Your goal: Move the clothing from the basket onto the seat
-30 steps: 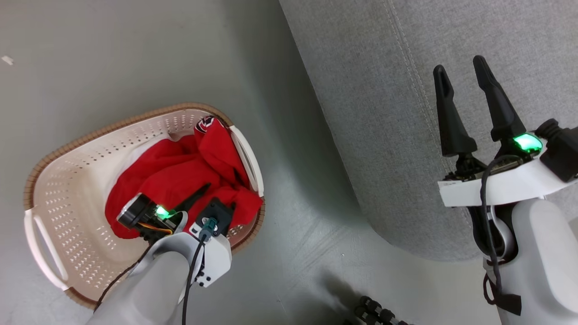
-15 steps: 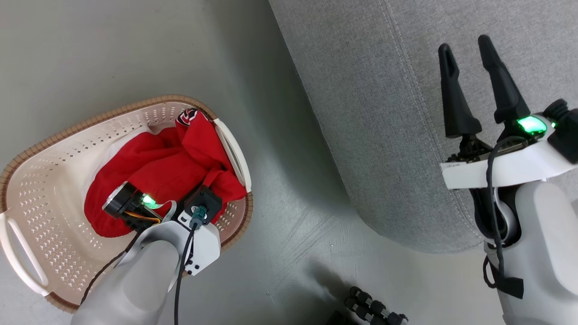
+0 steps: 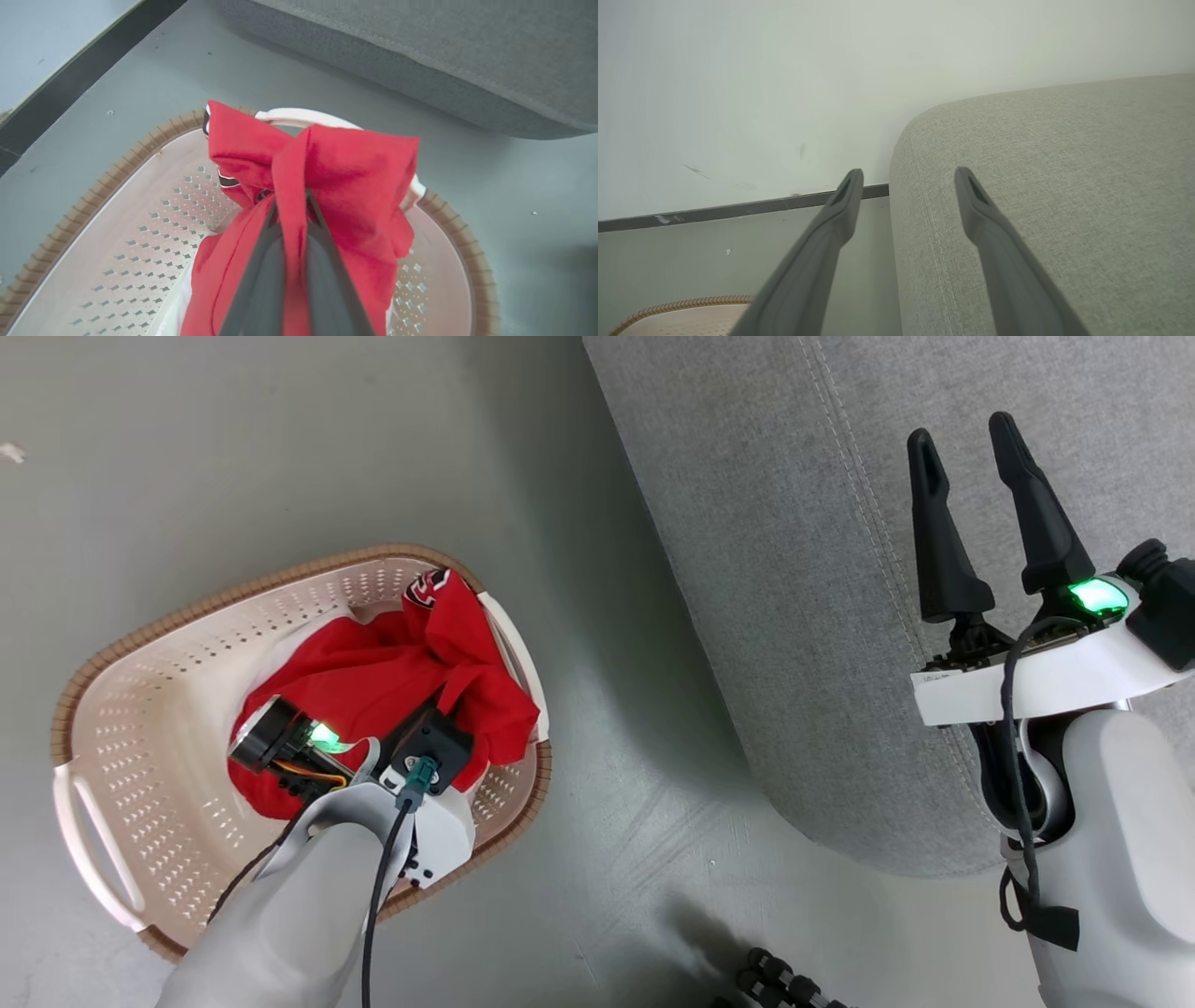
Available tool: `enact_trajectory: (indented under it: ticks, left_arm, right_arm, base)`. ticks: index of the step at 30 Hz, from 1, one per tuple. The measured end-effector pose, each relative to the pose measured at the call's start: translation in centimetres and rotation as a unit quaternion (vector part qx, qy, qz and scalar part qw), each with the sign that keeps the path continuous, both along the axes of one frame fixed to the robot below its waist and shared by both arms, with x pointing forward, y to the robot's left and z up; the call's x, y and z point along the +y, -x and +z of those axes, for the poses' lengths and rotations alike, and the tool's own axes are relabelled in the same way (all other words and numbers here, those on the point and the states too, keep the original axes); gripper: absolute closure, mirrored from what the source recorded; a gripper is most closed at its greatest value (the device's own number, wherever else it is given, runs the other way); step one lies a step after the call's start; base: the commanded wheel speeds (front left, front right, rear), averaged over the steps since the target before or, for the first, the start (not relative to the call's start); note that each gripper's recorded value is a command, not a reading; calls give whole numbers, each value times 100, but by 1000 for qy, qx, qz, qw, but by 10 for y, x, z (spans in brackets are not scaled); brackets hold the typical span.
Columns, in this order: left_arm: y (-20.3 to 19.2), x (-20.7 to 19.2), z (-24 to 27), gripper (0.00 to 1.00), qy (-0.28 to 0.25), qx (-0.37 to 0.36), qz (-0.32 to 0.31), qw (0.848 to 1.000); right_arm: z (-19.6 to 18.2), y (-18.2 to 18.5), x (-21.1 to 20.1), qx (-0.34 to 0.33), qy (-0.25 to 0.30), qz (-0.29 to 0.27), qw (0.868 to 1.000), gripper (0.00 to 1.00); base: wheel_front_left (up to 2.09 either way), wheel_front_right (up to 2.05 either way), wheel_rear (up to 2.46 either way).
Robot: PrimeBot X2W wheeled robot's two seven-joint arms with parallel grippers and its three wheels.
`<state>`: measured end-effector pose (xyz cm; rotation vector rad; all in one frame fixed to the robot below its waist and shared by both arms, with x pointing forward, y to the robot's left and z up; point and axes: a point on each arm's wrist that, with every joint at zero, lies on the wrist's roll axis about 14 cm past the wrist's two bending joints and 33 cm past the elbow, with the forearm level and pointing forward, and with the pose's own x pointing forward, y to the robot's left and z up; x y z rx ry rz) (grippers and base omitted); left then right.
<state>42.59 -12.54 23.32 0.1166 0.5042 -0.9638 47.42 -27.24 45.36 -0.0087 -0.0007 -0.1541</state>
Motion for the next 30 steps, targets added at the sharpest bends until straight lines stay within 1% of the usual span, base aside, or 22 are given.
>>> enact_trajectory:
  ticks: [7, 11, 15, 21, 27, 30]
  left_arm:
    - [-25, 19, 22, 100, 16, -18, 70, 997]
    - [-47, 35, 41, 100, 25, -46, 109, 993]
    - [-68, 49, 65, 100, 40, -74, 150, 985]
    - [-94, 75, 105, 100, 53, -124, 194, 972]
    - [-110, 93, 150, 100, 85, -158, 225, 958]
    - [-116, 105, 170, 100, 86, -185, 228, 952]
  right_arm:
    - [7, -4, 11, -8, 5, 17, 1000, 0]
    - [12, -6, 19, -15, 7, 28, 999, 0]
    - [15, -7, 26, -18, 4, 37, 999, 0]
    - [23, -9, 42, -25, 8, 60, 998, 0]
    - [35, -8, 55, -39, 10, 78, 996, 0]
    - [39, -7, 63, -41, 10, 89, 995, 0]
  base:
    - [0, 0, 0]
    - [0, 0, 0]
    - [0, 0, 0]
    - [0, 0, 0]
    - [0, 0, 0]
    - [0, 0, 0]
